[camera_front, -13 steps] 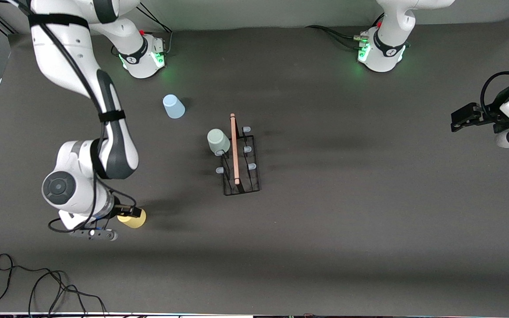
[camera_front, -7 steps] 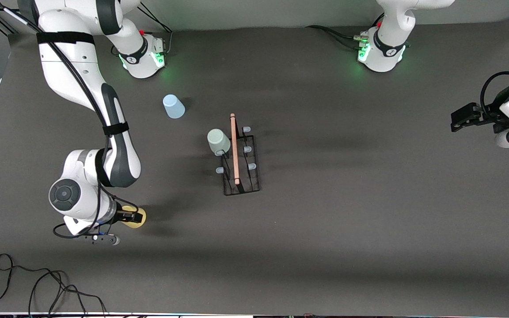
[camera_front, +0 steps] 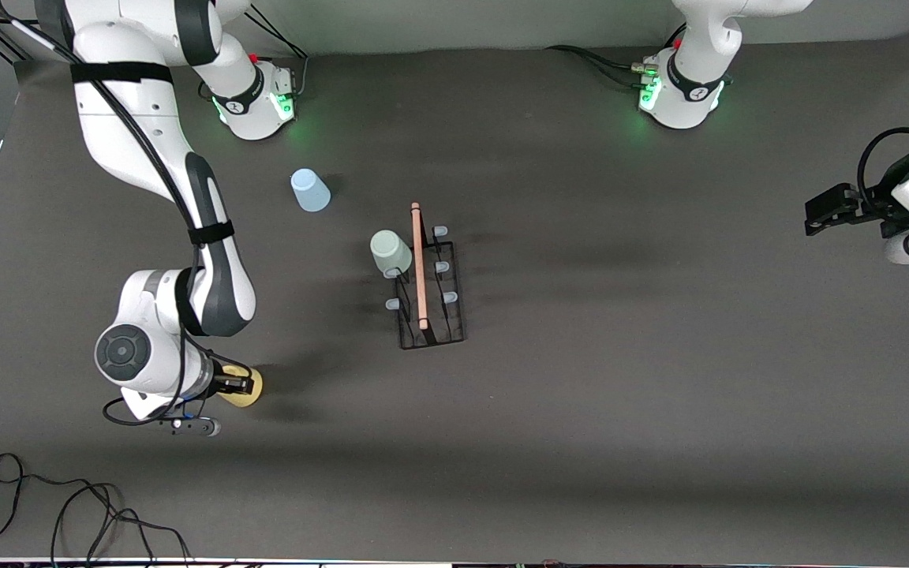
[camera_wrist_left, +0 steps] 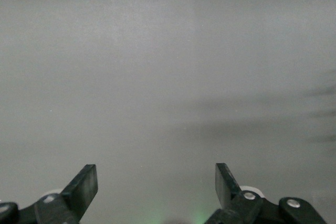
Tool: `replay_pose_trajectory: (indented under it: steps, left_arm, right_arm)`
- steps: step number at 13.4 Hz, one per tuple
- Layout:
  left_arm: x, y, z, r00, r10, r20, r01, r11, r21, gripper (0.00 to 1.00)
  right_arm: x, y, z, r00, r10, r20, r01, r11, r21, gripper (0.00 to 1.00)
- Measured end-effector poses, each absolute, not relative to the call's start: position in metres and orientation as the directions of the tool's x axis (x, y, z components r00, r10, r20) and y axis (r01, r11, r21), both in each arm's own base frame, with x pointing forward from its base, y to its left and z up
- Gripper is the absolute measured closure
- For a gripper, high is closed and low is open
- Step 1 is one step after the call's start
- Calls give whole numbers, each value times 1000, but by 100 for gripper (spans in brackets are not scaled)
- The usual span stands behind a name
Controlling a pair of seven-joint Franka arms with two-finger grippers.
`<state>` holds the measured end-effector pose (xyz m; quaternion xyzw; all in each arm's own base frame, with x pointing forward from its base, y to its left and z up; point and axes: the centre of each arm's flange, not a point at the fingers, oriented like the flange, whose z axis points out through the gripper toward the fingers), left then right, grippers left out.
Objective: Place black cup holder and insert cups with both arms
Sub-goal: 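Carry the yellow cup with the right gripper over the rack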
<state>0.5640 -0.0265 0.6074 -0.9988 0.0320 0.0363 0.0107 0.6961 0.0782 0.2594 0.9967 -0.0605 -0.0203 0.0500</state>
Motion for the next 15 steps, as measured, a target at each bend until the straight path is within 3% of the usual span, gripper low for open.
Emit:
replay_pose_trajectory:
  steps: [4,7,12,15]
  left_arm:
    - [564,-26,608,995,-63,-73,-65,-998,-19,0]
    - [564,-26,607,995,-63,-74,-65,-998,-20,0]
    - [564,-26,607,995,-63,-74,-65,-998,-20,0]
    - [565,-26,605,995,-63,-78,-64,-998,-20,0]
  right_arm:
    - [672,127,361,989,-100,-112,-96,-995,36,35]
    - [644,192,408,982,-156,-109,-155,-988,16,35]
    - [604,305,423,965,-250,-83,-251,-968,-9,35]
    - [588,354,392,970,-216,-107,-221,-975,-33,35]
